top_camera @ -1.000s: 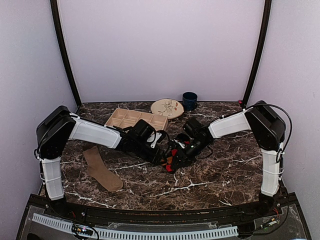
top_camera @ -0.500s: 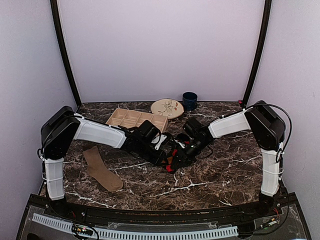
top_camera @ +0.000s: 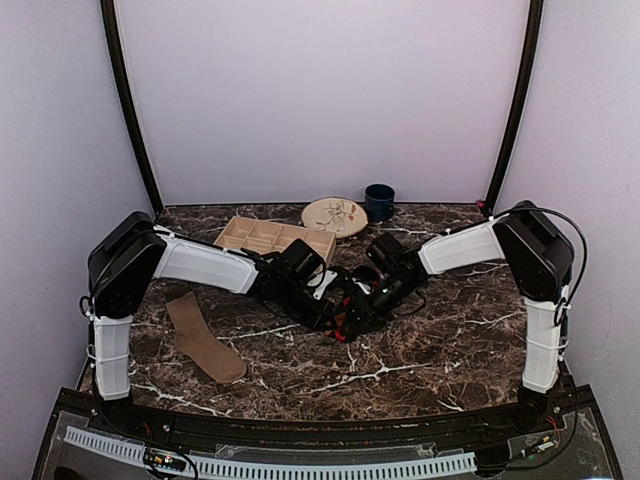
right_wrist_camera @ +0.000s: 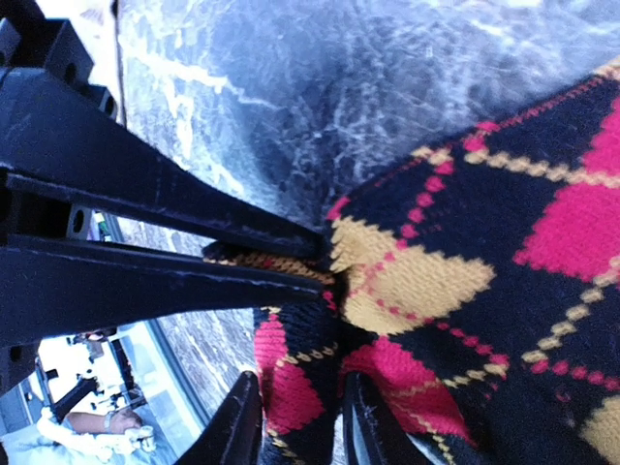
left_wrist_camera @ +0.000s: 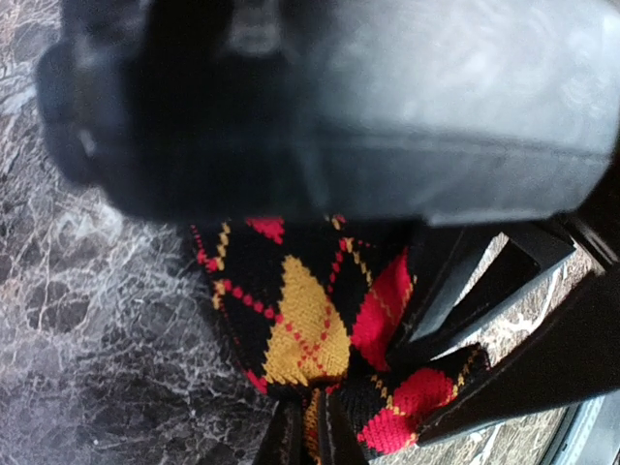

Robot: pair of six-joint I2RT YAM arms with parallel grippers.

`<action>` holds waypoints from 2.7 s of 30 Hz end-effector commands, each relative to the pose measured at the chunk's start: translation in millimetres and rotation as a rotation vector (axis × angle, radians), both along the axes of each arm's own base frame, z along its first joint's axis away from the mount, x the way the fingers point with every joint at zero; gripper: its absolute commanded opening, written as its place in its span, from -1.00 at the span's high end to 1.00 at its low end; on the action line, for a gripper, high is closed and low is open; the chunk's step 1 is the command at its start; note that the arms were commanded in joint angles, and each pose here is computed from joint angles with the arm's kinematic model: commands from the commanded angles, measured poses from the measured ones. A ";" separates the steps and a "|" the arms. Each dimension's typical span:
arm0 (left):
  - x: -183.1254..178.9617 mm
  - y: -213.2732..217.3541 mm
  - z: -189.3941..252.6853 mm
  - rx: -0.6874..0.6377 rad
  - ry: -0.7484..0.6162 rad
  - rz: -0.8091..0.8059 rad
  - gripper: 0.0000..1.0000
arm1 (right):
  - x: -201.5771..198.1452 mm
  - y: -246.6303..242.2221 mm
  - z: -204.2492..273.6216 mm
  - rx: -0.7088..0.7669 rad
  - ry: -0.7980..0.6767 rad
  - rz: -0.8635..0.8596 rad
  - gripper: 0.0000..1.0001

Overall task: Roll the socks
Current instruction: Roll the sock at the center of the board.

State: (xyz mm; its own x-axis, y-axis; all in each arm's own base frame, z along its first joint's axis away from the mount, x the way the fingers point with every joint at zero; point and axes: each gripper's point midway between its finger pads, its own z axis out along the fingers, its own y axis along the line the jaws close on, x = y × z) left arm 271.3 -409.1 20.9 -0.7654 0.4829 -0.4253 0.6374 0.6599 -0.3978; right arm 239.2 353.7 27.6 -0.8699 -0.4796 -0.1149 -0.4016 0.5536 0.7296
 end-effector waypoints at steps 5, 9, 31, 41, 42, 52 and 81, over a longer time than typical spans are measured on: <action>-41.4 42.2 -62.8 0.232 0.182 -0.005 0.99 | 21.4 -24.2 -5.7 -0.131 -0.168 -0.072 0.35; -40.3 40.1 -62.0 0.231 0.182 -0.009 0.99 | 25.9 -36.6 -1.9 -0.163 -0.254 -0.108 0.32; -29.4 25.7 -49.2 0.203 0.183 -0.082 0.99 | 10.2 -64.0 50.7 -0.303 -0.936 -0.035 0.08; -36.7 28.2 -46.8 0.175 0.241 -0.162 0.99 | -22.4 -50.2 59.1 -0.315 -1.124 0.076 0.01; -38.4 28.6 -47.3 0.175 0.251 -0.169 0.99 | -24.4 -46.9 58.1 -0.319 -1.140 0.091 0.00; -54.4 37.4 -52.5 0.189 0.314 -0.210 0.99 | -36.1 -17.5 40.6 -0.323 -1.233 0.200 -0.03; -59.4 42.6 -57.0 0.195 0.328 -0.242 1.00 | -30.5 -4.8 36.2 -0.464 -1.454 0.251 -0.27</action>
